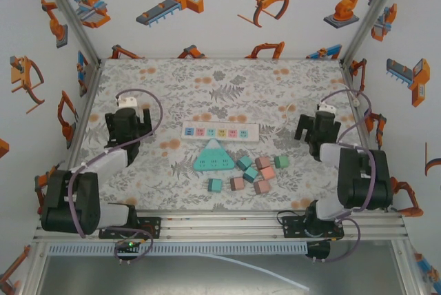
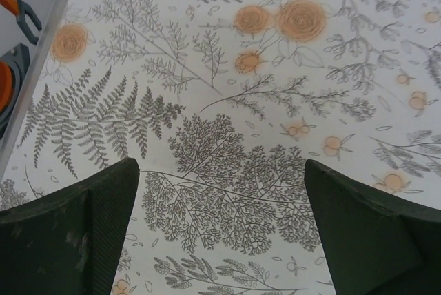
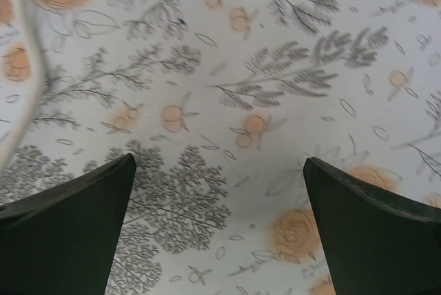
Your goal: Pull the plug off the socket
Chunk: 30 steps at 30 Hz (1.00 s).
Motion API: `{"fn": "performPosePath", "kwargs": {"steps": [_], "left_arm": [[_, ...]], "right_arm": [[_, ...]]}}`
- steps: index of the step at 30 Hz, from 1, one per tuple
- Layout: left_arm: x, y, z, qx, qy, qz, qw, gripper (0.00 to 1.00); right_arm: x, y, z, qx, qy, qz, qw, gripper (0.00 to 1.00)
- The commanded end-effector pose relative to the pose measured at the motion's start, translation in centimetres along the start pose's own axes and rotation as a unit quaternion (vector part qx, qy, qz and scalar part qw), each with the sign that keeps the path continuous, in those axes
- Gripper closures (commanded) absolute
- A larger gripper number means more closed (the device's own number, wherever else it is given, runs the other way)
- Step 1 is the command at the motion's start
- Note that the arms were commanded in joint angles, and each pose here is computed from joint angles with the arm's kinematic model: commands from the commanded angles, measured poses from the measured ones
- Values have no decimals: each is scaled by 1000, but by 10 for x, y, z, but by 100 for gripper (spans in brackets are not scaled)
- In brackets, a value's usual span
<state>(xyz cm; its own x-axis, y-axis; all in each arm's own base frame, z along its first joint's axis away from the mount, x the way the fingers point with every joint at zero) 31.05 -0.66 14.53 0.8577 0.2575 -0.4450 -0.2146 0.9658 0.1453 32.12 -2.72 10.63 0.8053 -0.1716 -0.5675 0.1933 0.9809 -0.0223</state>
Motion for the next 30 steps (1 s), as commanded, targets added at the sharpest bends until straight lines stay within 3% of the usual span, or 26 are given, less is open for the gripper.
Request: {"fn": "performPosePath", "kwargs": {"steps": [1,4,6,8,10,11,30], "left_arm": [[10,0,5,-31,-42,-22,998,3],[24,3,-8,-53,-49,-29,997,3],[22,7,-12,-64,-39,-46,996,3],[22,7,-20,-68,-71,-70,993,3],[20,2,-20,-52,-54,-99,992,3],[22,0,-19,-47,-53,-107,992,3],[25,-2,-17,-43,-44,-101,993,3]], "right_arm": [[-7,8,22,-12,-89,40,995,0],[-12,8,4,-13,-130,63,989,0],[-10,5,6,-3,-128,46,991,0],[-9,5,8,-6,-121,45,992,0],[-9,5,7,-6,-119,45,992,6],[-8,5,7,-7,-119,44,992,2],[-8,6,8,-11,-116,44,992,1]]}}
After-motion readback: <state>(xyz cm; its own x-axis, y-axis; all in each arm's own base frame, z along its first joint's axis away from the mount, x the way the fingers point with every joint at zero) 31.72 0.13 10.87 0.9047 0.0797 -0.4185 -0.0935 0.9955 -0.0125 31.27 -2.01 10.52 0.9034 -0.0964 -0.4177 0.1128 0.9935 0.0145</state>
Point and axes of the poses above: each hand's point on the last joint's axis, 136 mm out from that joint toward the fingers, its own x axis out along the fingers, its own y axis along the line the jaws close on, z = x × y, the point moved 8 cm from there along -x, back along the fingers, and after that the axes turned 1 degree about -x, right-handed, at the moved point
